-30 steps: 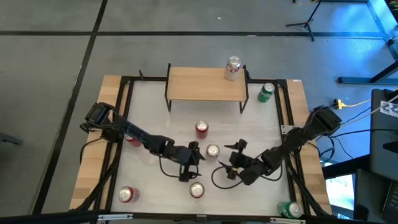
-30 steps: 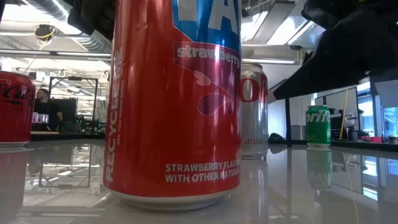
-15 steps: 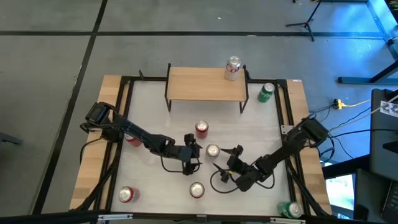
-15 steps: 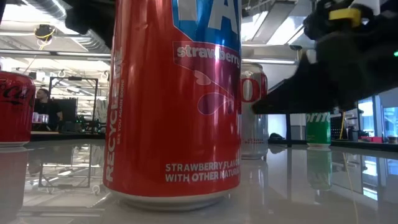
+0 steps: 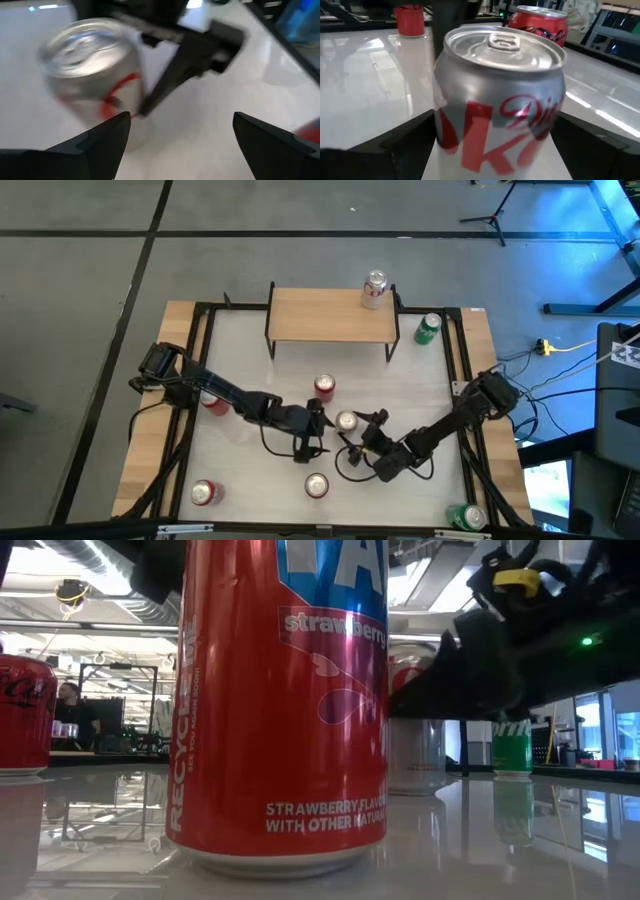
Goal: Place canned beverage on shelf
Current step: Put the white soda can on the shelf aligned with the other white soda can
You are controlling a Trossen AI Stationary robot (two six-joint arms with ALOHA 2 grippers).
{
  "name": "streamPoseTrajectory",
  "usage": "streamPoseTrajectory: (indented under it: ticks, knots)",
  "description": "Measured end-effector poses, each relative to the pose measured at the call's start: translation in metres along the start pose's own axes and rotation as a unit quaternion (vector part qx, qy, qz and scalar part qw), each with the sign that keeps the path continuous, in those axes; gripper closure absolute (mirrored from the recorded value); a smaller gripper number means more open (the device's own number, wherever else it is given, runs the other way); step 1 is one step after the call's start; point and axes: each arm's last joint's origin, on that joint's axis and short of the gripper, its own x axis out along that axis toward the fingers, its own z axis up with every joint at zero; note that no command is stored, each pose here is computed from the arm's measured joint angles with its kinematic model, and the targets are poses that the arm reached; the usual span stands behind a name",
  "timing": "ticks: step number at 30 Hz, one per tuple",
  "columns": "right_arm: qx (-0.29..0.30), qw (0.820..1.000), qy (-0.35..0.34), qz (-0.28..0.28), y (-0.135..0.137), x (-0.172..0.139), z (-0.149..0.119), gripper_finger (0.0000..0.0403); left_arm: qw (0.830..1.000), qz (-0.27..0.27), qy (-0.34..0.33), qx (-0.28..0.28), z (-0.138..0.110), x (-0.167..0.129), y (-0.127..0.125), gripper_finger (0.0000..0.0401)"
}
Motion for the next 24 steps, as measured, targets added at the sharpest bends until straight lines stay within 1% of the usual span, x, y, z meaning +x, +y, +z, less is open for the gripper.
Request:
streamPoseTrajectory:
  ticks: [3,6,12,15,19,24]
  knots:
    - [-0.004,1.0,0.005,-0.005,-0.003,0.007,0.001,0.0031,1.0,-0.015,-0.001,0.0,0.0,0.0,-0.001,0.006]
    - [-0.002,1.0,0.018,0.003,-0.007,0.015,0.002,0.0031,1.0,-0.015,-0.001,0.0,0.0,0.0,-0.001,0.006]
    - [-0.013,1.0,0.016,-0.015,-0.011,0.021,0.004,0.0033,1.0,-0.014,0.0,-0.001,0.0,0.0,-0.001,0.006]
    - [-0.029,0.999,0.01,-0.026,-0.011,0.02,0.004,0.0057,1.0,-0.016,0.003,-0.005,-0.001,0.0,-0.003,0.006]
    - [-0.039,0.999,0.01,-0.023,-0.011,0.019,0.006,0.0111,1.0,-0.023,0.014,-0.012,-0.003,-0.001,-0.009,0.006]
    - [-0.068,0.998,0.014,-0.007,-0.012,0.015,0.014,0.0111,0.999,-0.029,0.038,-0.025,-0.008,-0.003,-0.019,0.006]
